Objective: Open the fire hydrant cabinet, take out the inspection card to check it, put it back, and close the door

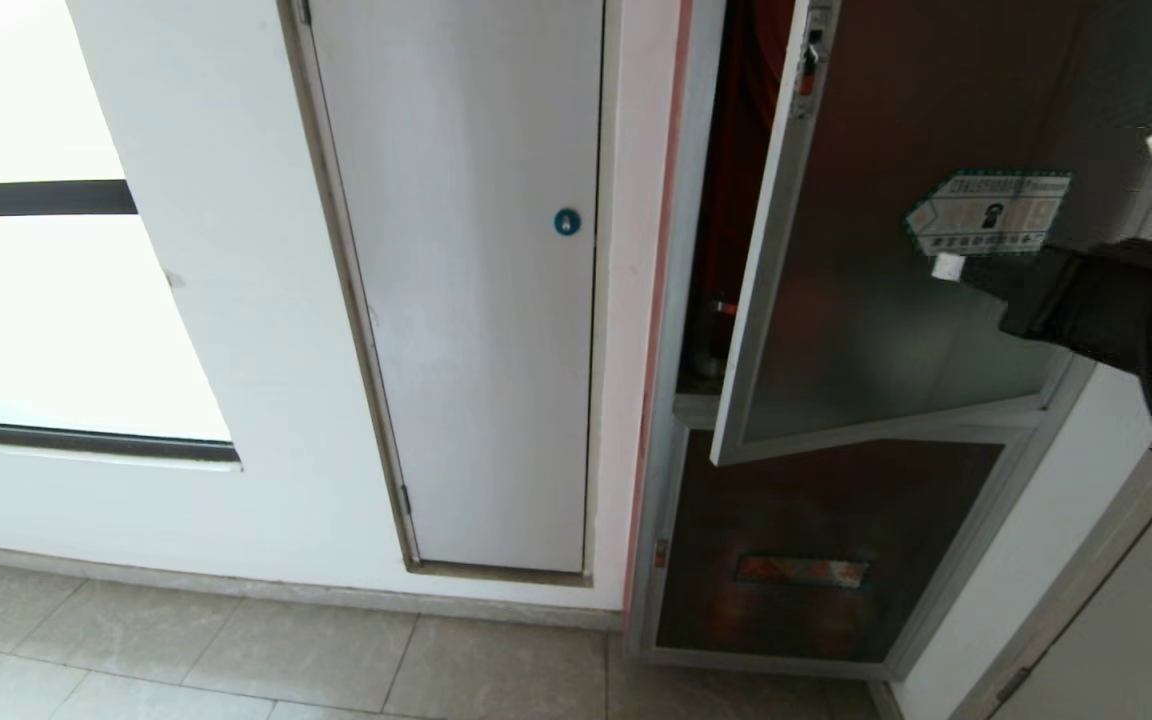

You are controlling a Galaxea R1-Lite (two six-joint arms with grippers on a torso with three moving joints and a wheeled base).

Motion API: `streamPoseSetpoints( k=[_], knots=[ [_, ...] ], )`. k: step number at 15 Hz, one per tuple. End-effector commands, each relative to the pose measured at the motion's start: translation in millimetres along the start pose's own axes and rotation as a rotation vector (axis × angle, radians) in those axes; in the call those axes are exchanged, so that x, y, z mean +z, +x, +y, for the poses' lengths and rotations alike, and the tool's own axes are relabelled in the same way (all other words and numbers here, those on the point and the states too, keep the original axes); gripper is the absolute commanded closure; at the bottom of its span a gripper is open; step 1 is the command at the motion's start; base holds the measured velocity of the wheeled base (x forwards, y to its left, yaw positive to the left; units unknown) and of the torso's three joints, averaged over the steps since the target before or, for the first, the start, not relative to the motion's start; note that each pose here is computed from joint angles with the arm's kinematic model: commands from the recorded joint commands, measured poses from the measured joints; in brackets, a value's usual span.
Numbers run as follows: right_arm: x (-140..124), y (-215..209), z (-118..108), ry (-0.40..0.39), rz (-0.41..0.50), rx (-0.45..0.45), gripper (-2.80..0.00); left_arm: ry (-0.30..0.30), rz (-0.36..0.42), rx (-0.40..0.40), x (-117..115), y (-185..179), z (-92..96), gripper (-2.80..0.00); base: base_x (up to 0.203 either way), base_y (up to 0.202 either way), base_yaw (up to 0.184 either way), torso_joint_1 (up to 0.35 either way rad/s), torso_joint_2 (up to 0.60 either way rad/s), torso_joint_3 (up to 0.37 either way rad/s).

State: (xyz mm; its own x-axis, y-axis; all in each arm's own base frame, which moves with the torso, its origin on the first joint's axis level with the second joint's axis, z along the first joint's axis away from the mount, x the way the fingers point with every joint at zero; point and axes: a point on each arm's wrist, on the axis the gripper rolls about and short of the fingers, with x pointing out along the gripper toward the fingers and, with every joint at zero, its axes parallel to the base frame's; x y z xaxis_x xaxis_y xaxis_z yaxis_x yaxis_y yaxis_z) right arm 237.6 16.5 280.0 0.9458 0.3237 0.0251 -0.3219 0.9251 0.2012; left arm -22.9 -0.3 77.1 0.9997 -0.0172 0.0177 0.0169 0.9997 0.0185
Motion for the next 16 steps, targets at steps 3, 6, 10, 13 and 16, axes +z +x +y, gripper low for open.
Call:
streamPoseSetpoints(
  k=[3, 6, 10, 13, 16],
  knots=[
    [5, -90, 29, -0.058, -0.134, 0.032, 0.00, 0.000, 0.007, 0.000, -2, 1, 0.0, 0.00, 0.000, 0.000, 0.000, 0.000, 0.00, 0.000],
    [-8, -153, 45, -0.098, -0.181, 0.041, 0.00, 0.000, 0.006, 0.000, -2, 0, 0.0, 0.00, 0.000, 0.000, 0.000, 0.000, 0.00, 0.000],
    [-36, -229, 62, -0.162, -0.196, 0.046, 0.00, 0.000, 0.007, 0.000, -2, 1, 0.0, 0.00, 0.000, 0.000, 0.000, 0.000, 0.00, 0.000],
    [-62, -260, 65, -0.182, -0.191, -0.007, 0.00, 0.000, 0.006, 0.000, -2, 0, 0.0, 0.00, 0.000, 0.000, 0.000, 0.000, 0.00, 0.000],
    [-104, -264, 56, -0.168, -0.138, -0.070, 0.00, 0.000, 0.007, 0.000, -2, 1, 0.0, 0.00, 0.000, 0.000, 0.000, 0.000, 0.00, 0.000]
  ],
)
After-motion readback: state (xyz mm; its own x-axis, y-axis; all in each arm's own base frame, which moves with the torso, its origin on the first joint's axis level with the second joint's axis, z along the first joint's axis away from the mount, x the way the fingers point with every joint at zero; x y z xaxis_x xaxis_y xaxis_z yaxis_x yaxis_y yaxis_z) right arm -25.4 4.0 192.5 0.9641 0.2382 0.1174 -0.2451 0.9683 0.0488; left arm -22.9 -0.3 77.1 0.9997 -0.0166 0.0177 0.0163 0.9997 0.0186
